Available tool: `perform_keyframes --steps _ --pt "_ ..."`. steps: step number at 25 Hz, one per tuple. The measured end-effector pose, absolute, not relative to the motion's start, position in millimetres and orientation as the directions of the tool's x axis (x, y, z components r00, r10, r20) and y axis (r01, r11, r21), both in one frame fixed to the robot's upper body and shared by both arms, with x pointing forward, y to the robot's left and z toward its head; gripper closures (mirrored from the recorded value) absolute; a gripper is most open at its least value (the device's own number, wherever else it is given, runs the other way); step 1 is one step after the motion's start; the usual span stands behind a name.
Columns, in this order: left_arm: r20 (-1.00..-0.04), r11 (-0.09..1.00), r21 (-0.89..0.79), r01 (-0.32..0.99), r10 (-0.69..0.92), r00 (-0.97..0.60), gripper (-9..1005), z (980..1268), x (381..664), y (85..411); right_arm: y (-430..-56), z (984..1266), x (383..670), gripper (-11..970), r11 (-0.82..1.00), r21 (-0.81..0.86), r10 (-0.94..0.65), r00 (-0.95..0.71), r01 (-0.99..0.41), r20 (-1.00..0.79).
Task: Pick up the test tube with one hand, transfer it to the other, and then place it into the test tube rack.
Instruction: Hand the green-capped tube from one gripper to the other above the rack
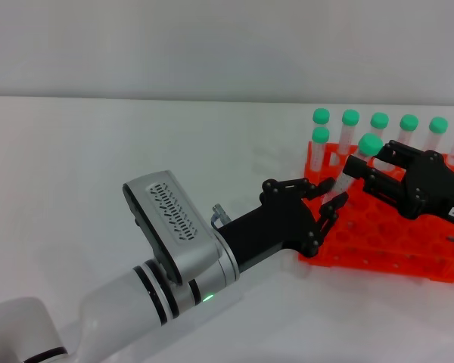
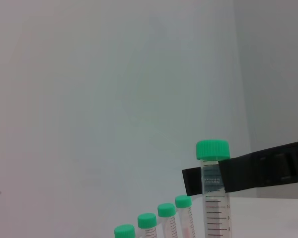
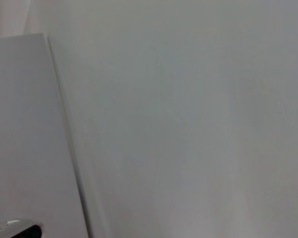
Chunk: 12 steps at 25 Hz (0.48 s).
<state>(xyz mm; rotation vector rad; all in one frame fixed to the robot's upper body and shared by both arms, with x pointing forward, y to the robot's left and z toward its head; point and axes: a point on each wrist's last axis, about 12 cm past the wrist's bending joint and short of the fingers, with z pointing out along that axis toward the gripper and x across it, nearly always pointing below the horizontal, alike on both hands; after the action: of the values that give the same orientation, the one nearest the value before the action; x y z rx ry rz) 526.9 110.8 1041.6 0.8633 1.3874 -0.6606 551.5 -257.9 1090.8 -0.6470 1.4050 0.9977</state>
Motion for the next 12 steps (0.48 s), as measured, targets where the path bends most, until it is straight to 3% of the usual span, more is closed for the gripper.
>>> perform_keyframes --steps 12 --pt "-0.991 0.547 0.130 0.827 0.089 0.097 648 1041.9 526.9 110.7 -261.9 1090.2 551.0 668 0.492 0.188 0.194 -0.104 -0.850 -0.975"
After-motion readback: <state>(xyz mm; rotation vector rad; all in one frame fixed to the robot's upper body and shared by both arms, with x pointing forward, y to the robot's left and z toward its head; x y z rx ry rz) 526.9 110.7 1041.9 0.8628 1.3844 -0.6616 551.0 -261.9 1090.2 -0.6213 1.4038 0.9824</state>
